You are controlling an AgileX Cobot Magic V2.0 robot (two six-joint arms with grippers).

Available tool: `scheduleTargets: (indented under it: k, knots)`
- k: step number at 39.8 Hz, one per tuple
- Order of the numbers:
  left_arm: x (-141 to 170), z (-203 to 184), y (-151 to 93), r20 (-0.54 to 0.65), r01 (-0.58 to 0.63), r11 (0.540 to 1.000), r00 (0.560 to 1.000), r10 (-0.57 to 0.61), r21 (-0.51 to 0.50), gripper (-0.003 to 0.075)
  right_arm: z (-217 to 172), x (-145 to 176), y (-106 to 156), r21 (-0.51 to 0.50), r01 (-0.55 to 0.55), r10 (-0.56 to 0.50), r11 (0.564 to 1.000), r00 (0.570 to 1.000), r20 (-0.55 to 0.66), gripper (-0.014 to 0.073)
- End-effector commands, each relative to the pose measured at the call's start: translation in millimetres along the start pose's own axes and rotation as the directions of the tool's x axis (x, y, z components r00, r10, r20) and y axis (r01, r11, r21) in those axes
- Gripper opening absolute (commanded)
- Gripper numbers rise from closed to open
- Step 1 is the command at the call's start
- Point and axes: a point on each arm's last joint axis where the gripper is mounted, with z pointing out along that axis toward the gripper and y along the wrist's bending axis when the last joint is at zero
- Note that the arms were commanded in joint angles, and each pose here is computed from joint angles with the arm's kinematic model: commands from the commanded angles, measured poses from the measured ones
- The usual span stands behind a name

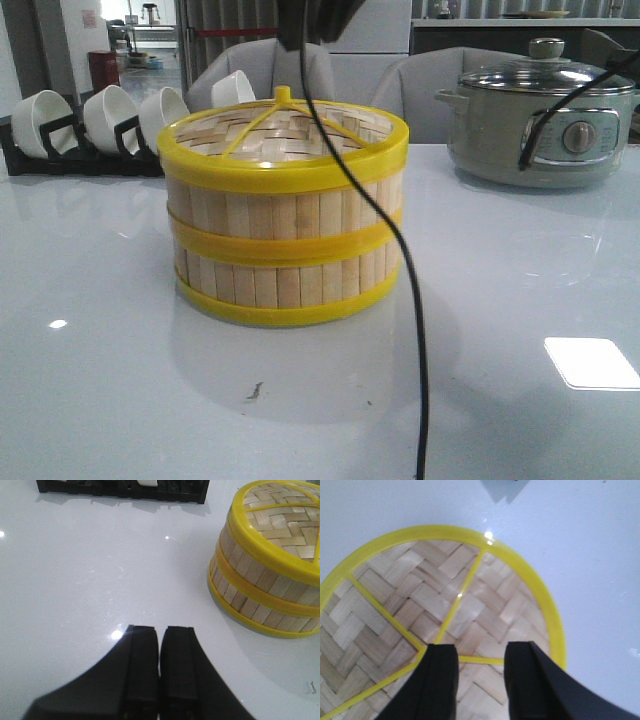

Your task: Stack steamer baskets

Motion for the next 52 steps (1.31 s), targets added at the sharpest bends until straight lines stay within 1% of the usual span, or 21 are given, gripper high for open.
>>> scheduleTargets:
  k: [1,6,10,12,13,16,17,21,22,25,27,28,29,32,36,40,45,46,52]
  knots:
    - [-17,-5,-2,0.115,0.001,1.000,0.993,-0.003,0.013,0.0086,-77,-19,-29,0.059,-0.037,0.023,0.998,0.973,0.231,0.0347]
    - [-17,-5,-2,0.115,0.001,1.000,0.993,-0.003,0.013,0.0086,-116,-11,-58,0.105,-0.090,0.054,0.990,0.950,0.308,0.0347]
    - [-17,-5,-2,0.115,0.001,1.000,0.993,-0.003,0.013,0.0086,-147,7,-84,0.155,-0.144,0.076,0.977,0.923,0.378,0.0347]
    - [-17,-5,-2,0.115,0.001,1.000,0.993,-0.003,0.013,0.0086,-158,22,-95,0.181,-0.170,0.085,0.969,0.913,0.400,0.0347]
    - [-17,-5,-2,0.115,0.001,1.000,0.993,-0.003,0.013,0.0086,-171,31,-101,0.195,-0.187,0.087,0.963,0.898,0.431,0.0347]
    - [-17,-5,-2,0.115,0.001,1.000,0.993,-0.003,0.013,0.0086,-186,57,-115,0.232,-0.233,0.097,0.944,0.872,0.480,0.0347]
    - [-17,-5,-2,0.115,0.001,1.000,0.993,-0.003,0.013,0.0086,-196,66,-117,0.242,-0.246,0.095,0.938,0.858,0.505,0.0347]
    - [-17,-5,-2,0.115,0.001,1.000,0.993,-0.003,0.013,0.0086,-216,106,-127,0.297,-0.303,0.084,0.906,0.814,0.575,0.0347]
    - [-17,-5,-2,0.115,0.001,1.000,0.993,-0.003,0.013,0.0086,-216,121,-127,0.310,-0.315,0.086,0.897,0.812,0.577,0.0347]
    - [-17,-5,-2,0.115,0.001,1.000,0.993,-0.003,0.013,0.0086,-229,152,-124,0.341,-0.346,0.067,0.874,0.781,0.621,0.0345]
    - [-17,-5,-2,0.115,0.001,1.000,0.993,-0.003,0.013,0.0086,-228,176,-119,0.353,-0.357,0.064,0.865,0.775,0.628,0.0345]
    - [-17,-5,-2,0.115,0.001,1.000,0.993,-0.003,0.013,0.0086,-233,185,-115,0.358,-0.363,0.054,0.860,0.763,0.644,0.0345]
    - [-17,-5,-2,0.115,0.001,1.000,0.993,-0.003,0.013,0.0086,-230,196,-113,0.363,-0.367,0.053,0.856,0.762,0.645,0.0345]
    - [-17,-5,-2,0.115,0.001,1.000,0.993,-0.003,0.013,0.0086,-233,223,-102,0.374,-0.378,0.031,0.847,0.737,0.675,0.0345]
    - [-17,-5,-2,0.115,0.001,1.000,0.993,-0.003,0.013,0.0086,-227,259,-88,0.379,-0.382,0.015,0.843,0.721,0.692,0.0345]
    - [-17,-5,-2,0.115,0.001,1.000,0.993,-0.003,0.013,0.0086,-215,290,-75,0.377,-0.379,0.017,0.845,0.724,0.689,0.0345]
    - [-17,-5,-2,0.115,0.001,1.000,0.993,-0.003,0.013,0.0086,-197,323,-65,0.374,-0.376,0.034,0.848,0.742,0.669,0.0345]
    - [-17,-5,-2,0.115,0.001,1.000,0.993,-0.003,0.013,0.0086,-193,328,-64,0.374,-0.375,0.039,0.848,0.748,0.663,0.0345]
    - [-17,-5,-2,0.115,0.001,1.000,0.993,-0.003,0.013,0.0086,-181,350,-57,0.372,-0.373,0.042,0.850,0.751,0.659,0.0345]
